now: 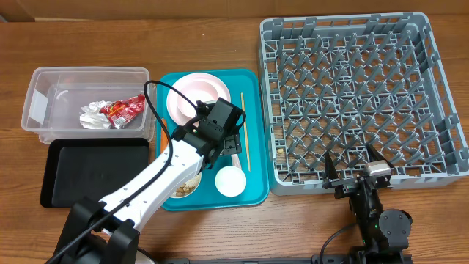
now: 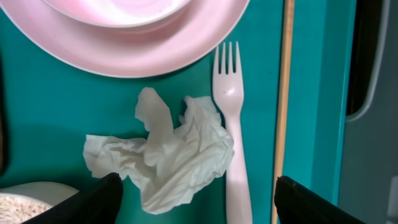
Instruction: Sort waste into correct bins and load items into the dishwasher
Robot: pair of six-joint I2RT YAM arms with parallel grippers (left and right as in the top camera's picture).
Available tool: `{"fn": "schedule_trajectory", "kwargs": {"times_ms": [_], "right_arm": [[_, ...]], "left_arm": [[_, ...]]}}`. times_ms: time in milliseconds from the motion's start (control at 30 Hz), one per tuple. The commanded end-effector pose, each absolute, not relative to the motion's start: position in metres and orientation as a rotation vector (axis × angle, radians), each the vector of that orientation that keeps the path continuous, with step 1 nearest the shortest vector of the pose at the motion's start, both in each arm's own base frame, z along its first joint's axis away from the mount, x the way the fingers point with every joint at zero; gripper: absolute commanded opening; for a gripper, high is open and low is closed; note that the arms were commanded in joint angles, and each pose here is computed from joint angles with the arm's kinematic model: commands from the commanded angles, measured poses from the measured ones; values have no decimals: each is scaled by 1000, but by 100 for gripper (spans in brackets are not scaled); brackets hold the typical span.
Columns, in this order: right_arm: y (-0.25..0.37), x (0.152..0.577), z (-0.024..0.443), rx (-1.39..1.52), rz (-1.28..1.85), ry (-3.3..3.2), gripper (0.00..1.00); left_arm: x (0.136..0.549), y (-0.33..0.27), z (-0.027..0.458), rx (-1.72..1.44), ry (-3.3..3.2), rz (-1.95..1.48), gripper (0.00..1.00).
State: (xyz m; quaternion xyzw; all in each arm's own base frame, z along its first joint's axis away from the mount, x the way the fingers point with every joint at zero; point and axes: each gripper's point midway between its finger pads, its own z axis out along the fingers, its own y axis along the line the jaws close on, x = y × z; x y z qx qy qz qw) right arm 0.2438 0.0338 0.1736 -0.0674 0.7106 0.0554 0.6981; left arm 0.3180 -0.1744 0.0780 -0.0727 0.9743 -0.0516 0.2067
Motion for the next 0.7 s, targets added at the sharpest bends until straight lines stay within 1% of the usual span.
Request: {"fn": "schedule_trajectory", "kwargs": {"times_ms": [0,67,100,133,200,300,400,433,467,500,667], "right_arm": [[35,244,172,-159,122,1580,100],[35,244,172,-159,122,1580,100],[35,244,172,-159,122,1580,100],[35,244,172,-159,122,1580,100],[35,244,172,-159,122,1580,100],[35,244,172,-159,122,1580,100],[35,244,172,-159,122,1580,100],[35,244,172,-159,122,1580,100],[35,244,172,-159,122,1580,100],[35,244,172,-159,122,1580,100],[35,244,172,-159,122,1580,100]], "left_arm": [[314,-176,70,-169,2748,-154,80],[313,-177,68,-168,2761,-163,79],[310,-178,67,-175,2778,-181,72],[307,-179,66,-196,2796,-203,68],[303,-179,64,-220,2826,-233,63],[304,-176,57,-241,2846,-230,63],[305,-175,48,-257,2870,-232,68],[305,-175,46,-262,2876,-240,68],[307,-175,42,-282,2878,-237,63],[309,-176,40,-286,2873,-238,63],[311,-177,35,-284,2876,-237,63]]}}
